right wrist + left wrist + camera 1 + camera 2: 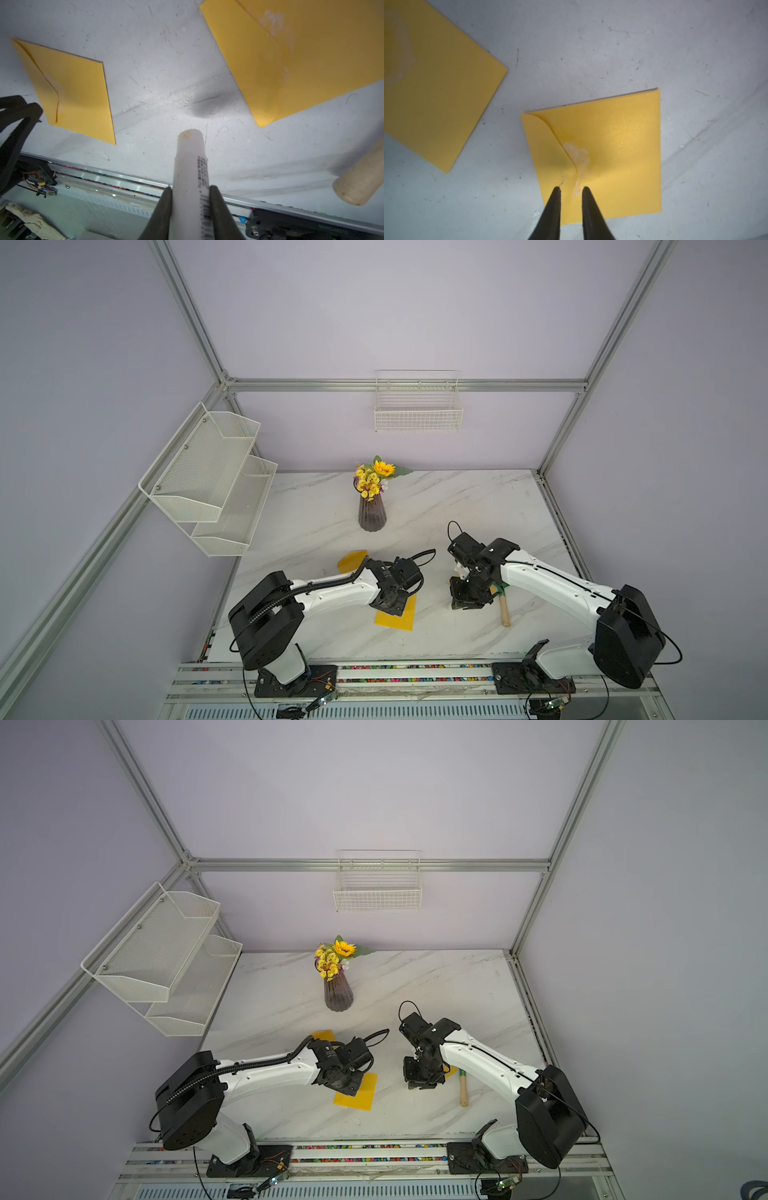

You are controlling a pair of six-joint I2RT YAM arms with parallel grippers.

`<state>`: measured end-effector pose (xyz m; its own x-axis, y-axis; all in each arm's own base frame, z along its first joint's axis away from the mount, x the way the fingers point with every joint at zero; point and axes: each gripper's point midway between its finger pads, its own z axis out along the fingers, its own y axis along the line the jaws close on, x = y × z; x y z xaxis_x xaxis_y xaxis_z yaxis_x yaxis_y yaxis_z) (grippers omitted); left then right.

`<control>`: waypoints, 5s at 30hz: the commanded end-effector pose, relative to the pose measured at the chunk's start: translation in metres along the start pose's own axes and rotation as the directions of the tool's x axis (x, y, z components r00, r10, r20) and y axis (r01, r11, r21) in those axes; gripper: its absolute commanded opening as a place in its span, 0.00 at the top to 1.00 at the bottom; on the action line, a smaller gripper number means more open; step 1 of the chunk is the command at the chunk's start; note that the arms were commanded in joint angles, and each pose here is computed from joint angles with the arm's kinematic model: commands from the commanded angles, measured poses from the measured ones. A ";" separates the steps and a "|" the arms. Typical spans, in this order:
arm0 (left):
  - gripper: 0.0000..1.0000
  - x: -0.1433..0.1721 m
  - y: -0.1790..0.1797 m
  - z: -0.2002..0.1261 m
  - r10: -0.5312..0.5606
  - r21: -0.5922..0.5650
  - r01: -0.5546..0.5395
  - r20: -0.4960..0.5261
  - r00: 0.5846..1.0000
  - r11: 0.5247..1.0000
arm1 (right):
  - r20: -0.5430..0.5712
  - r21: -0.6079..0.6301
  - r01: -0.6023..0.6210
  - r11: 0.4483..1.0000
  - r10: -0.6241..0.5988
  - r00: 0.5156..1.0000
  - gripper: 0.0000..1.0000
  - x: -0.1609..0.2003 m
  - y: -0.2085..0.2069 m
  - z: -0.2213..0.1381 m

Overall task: Seal the envelope with a glue stick
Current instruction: Seal the envelope at the center of the board.

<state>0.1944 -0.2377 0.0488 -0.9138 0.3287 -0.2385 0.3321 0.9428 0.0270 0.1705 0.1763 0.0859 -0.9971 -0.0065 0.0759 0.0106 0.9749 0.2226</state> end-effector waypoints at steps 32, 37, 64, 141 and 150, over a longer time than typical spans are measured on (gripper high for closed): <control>0.83 0.001 0.006 0.003 -0.002 0.033 0.002 -0.004 1.000 0.999 | 0.009 -0.002 0.005 1.000 -0.005 1.000 1.00 -0.001 0.000 -0.006; 0.84 -0.007 0.003 -0.005 -0.006 0.071 0.004 0.023 1.000 0.997 | 0.006 -0.002 0.006 1.000 -0.006 1.000 1.00 0.000 -0.001 -0.005; 0.84 -0.013 0.001 0.013 0.023 0.021 -0.024 0.016 1.000 0.999 | 0.003 0.002 0.011 1.000 -0.011 1.000 1.00 0.000 -0.001 -0.005; 0.85 -0.064 0.019 0.040 0.047 -0.020 -0.046 0.039 0.998 0.999 | 0.006 0.027 0.004 1.000 -0.004 1.000 1.00 0.003 -0.005 -0.014; 0.82 -0.068 0.012 0.014 0.025 0.054 -0.029 0.076 0.997 0.998 | 0.005 0.034 0.001 0.999 -0.001 1.000 1.00 0.004 -0.006 -0.017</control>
<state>0.2629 -0.2449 0.0285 -0.8924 0.3656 -0.2645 0.3703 0.9283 0.0339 0.1628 0.1684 0.0891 -0.9942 -0.0135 0.1063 0.0067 0.9823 0.1873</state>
